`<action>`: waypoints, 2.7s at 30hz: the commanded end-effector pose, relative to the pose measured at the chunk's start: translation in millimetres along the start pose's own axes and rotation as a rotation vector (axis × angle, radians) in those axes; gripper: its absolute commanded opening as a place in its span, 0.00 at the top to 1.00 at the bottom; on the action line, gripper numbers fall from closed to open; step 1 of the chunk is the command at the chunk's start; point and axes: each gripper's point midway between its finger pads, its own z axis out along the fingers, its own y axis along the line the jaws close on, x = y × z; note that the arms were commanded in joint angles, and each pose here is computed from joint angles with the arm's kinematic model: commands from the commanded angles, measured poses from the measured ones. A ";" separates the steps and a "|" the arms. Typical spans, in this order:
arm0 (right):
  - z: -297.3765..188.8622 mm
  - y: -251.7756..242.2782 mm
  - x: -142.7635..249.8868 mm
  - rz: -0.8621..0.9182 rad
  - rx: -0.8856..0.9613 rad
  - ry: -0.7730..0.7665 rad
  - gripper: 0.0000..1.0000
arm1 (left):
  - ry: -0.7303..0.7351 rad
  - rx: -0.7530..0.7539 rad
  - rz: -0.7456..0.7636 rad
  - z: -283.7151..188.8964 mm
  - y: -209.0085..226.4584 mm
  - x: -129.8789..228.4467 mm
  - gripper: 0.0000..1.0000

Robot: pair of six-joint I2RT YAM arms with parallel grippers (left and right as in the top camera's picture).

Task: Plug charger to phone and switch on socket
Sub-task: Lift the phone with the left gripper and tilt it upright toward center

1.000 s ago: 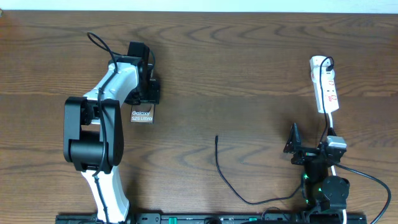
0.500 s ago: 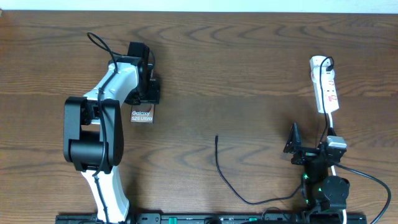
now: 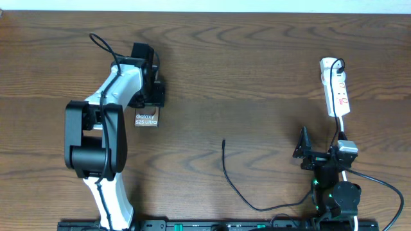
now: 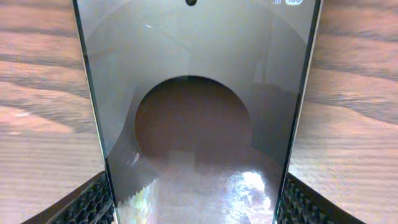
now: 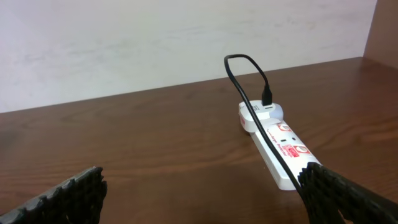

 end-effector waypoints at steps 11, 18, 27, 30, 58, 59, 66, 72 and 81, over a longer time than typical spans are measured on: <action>-0.3 -0.2 0.1 -0.009 0.004 -0.002 0.01 | -0.254 0.022 -0.026 -101.6 2.5 -29.6 0.92; -0.3 -0.3 0.1 -0.009 0.004 -0.002 0.01 | -0.264 0.224 -0.053 -124.4 -29.7 -23.2 0.93; -0.3 -0.3 0.1 -0.008 0.004 -0.002 0.01 | -0.181 0.514 -0.321 -144.5 -65.1 -18.5 0.93; -0.3 -0.2 0.1 -0.009 0.004 -0.002 0.01 | -0.128 0.650 -0.415 -155.6 -74.2 -18.1 0.93; -0.3 -0.3 0.1 -0.009 0.004 -0.002 0.01 | 0.219 1.115 -0.927 -211.0 -59.3 -19.6 0.93; -0.3 -0.3 0.1 -0.009 0.004 -0.002 0.01 | 0.220 1.116 -0.929 -211.2 -59.3 -19.6 0.93; -0.3 -0.2 0.1 -0.009 0.004 -0.002 0.01 | 0.223 1.115 -0.932 -211.1 -59.3 -19.5 0.93; -0.3 -0.3 0.1 -0.009 0.004 -0.002 0.01 | 0.221 1.115 -0.931 -211.1 -59.3 -19.7 0.93; -0.3 -0.1 -0.1 -0.008 0.004 -0.002 0.01 | 0.219 1.116 -0.930 -211.2 -59.2 -20.0 0.93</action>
